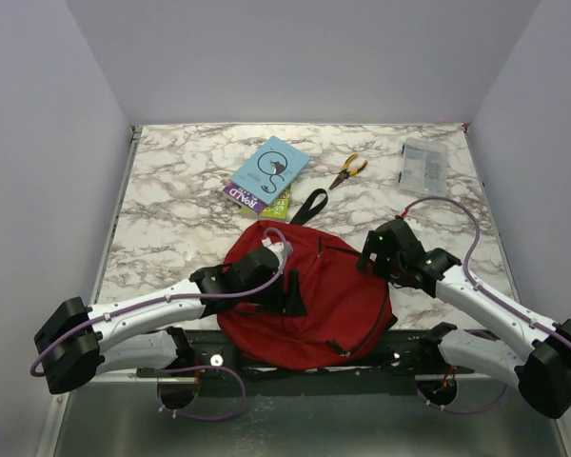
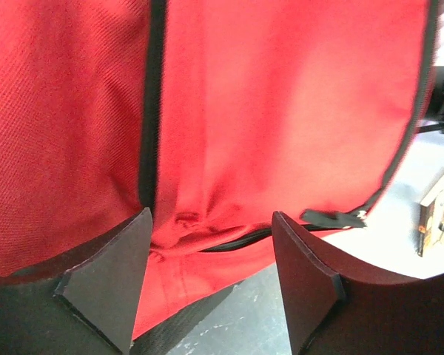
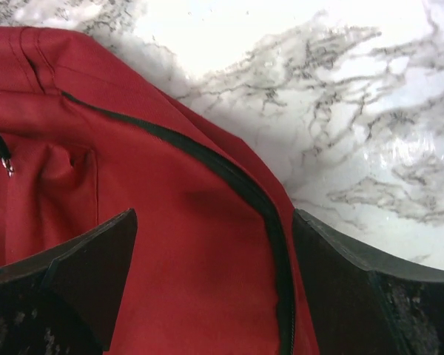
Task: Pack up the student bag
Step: Zip the student bag at the center of the board, then move the student bag to the center of the board, then unzip the student bag at the center of the board.
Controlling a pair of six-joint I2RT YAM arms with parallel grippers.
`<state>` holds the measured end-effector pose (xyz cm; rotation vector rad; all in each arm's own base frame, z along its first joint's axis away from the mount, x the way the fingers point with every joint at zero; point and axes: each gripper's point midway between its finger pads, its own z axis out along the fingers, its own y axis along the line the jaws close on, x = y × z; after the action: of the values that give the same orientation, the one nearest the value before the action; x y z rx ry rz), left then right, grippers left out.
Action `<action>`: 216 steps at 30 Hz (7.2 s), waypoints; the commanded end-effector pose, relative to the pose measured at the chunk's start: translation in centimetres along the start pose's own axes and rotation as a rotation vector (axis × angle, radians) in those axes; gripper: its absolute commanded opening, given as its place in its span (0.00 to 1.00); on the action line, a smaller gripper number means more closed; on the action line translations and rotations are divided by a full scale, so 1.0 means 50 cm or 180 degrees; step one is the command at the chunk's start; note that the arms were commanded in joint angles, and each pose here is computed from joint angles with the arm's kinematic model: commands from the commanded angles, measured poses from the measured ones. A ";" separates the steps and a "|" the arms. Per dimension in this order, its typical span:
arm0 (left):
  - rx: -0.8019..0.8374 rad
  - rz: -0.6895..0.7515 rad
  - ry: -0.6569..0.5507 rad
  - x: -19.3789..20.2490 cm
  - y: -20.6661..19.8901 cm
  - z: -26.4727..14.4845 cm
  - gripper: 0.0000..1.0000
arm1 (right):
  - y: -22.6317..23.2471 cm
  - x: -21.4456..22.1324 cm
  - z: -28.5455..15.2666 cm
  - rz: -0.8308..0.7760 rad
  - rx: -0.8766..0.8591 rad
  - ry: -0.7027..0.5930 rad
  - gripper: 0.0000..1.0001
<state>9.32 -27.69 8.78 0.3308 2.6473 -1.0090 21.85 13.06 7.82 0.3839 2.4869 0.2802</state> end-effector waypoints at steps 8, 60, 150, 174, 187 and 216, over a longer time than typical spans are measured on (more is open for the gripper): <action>0.0330 0.0167 -0.0222 -0.070 -0.094 -0.023 0.72 | 0.082 0.090 -0.019 0.0146 -0.0951 0.0607 0.65; 0.0373 0.0247 -0.0595 -0.144 -0.112 -0.051 0.73 | 0.123 -0.030 -0.084 -0.0815 -0.1097 0.0044 0.74; 0.1483 -0.0045 -0.0392 -0.046 -0.083 -0.090 0.95 | 0.257 0.243 -0.175 -0.1515 -0.1584 0.0277 0.01; 0.0591 0.0244 0.0436 0.026 -0.073 0.087 0.41 | 0.247 0.122 -0.195 -0.0533 -0.1253 -0.0416 0.01; 0.0492 0.0191 0.0596 0.079 -0.026 0.080 0.00 | 0.133 -0.066 -0.168 -0.0439 -0.0751 -0.1171 0.01; 0.0252 0.0799 -0.0572 -0.193 -0.199 -0.026 0.79 | 0.246 -0.074 -0.199 -0.1055 -0.2574 -0.0437 0.01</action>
<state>11.91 -35.21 20.49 0.5823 2.3117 -1.2127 21.95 21.47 19.30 -0.2999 2.0914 0.9375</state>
